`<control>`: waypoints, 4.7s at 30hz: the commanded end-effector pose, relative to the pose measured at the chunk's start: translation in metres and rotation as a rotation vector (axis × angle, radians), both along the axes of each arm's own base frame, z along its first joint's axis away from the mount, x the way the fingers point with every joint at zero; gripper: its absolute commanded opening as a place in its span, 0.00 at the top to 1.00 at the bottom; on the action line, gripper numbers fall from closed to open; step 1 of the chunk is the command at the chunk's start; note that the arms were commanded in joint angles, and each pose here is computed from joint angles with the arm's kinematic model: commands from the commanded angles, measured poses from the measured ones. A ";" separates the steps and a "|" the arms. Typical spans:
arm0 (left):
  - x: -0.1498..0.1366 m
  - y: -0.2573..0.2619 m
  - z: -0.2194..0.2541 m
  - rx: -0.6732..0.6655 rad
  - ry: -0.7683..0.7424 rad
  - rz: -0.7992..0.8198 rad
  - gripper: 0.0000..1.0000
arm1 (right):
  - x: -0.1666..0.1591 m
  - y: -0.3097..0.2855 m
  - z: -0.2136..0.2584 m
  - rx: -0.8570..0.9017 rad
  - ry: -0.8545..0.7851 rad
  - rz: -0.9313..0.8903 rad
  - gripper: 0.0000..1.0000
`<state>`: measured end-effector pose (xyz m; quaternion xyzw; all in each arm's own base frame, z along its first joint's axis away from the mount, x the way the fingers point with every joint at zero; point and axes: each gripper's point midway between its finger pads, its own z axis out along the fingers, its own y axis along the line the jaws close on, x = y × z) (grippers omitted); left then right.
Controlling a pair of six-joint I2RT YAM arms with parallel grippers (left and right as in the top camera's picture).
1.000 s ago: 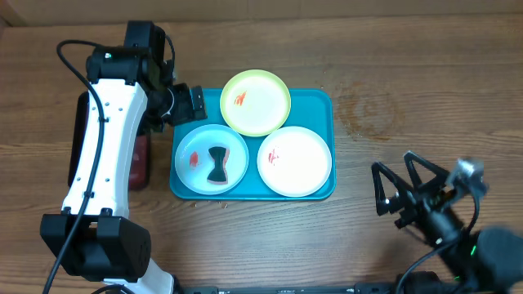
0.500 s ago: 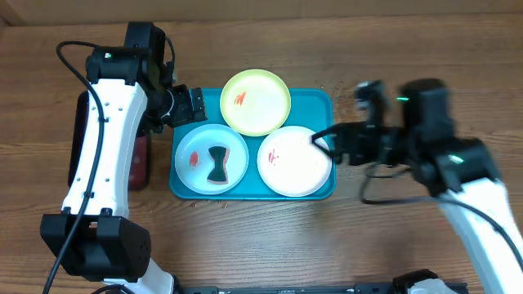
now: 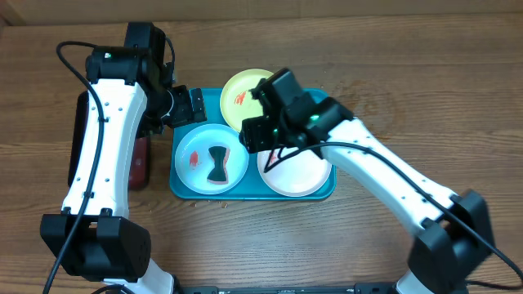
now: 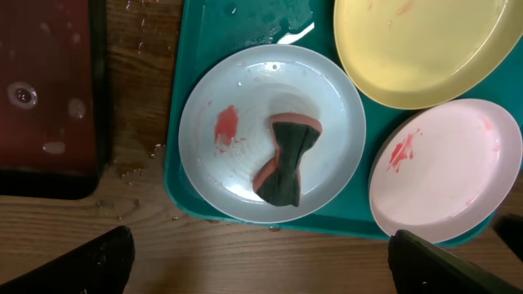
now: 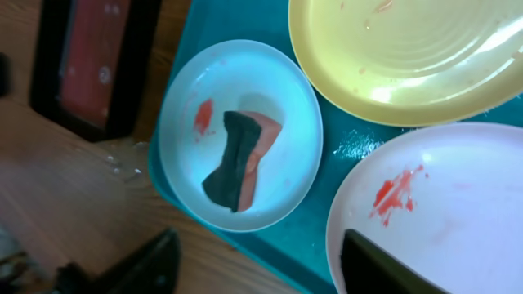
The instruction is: Clean dirty plates on tray and stack at the side
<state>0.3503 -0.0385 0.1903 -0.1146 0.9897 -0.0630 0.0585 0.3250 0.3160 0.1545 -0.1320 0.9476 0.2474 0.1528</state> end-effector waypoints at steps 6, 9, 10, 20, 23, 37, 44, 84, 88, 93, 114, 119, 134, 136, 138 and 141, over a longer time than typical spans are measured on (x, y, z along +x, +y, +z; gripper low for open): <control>0.002 -0.002 0.001 0.001 -0.005 0.000 0.00 | 0.026 0.008 -0.059 -0.107 0.002 -0.074 0.47; 0.002 -0.002 0.001 0.001 -0.006 0.000 0.00 | 0.030 0.013 -0.078 -0.118 0.013 -0.070 0.47; 0.002 -0.002 0.001 0.001 -0.006 0.000 0.00 | 0.030 0.014 -0.082 -0.119 0.015 -0.068 0.48; 0.001 -0.002 0.001 0.001 -0.001 -0.001 0.00 | 0.028 0.030 -0.112 -0.194 -0.052 0.015 0.50; -0.001 -0.002 0.001 0.003 0.007 -0.005 0.06 | 0.028 0.028 -0.118 -0.217 -0.056 0.011 0.50; -0.032 -0.010 -0.051 -0.044 0.159 -0.043 0.39 | 0.025 0.026 -0.138 -0.248 -0.023 0.013 0.57; -0.049 -0.037 -0.111 -0.209 0.191 -0.117 0.51 | 0.021 0.029 -0.138 -0.221 0.008 0.004 0.82; -0.034 -0.034 -0.185 -0.055 0.018 -0.124 0.78 | 0.018 0.030 -0.138 -0.219 0.019 0.010 0.83; -0.034 -0.007 -0.187 0.098 0.020 -0.104 0.96 | 0.018 0.030 -0.138 -0.220 0.019 0.010 0.83; -0.032 0.043 -0.181 0.382 0.015 -0.061 0.96 | 0.018 0.030 -0.138 -0.220 0.019 0.010 0.83; 0.020 -0.044 -0.165 -0.105 -0.098 0.004 0.96 | 0.018 0.030 -0.138 -0.219 0.019 0.010 0.88; 0.004 -0.024 -0.195 0.001 0.010 0.027 0.96 | 0.018 0.030 -0.138 -0.219 0.019 0.010 0.88; 0.013 0.085 -0.141 0.603 0.014 0.114 0.96 | 0.019 0.029 -0.138 -0.222 0.017 0.008 0.90; 0.022 0.067 -0.136 0.499 0.002 0.103 0.96 | 0.019 0.029 -0.138 -0.221 0.017 0.008 0.90; 0.033 0.011 -0.139 0.187 -0.007 0.037 0.96 | 0.019 0.030 -0.138 -0.219 0.015 0.008 0.90; 0.034 -0.049 -0.134 -0.154 -0.010 -0.043 0.96 | 0.019 0.030 -0.138 -0.219 0.015 0.008 0.90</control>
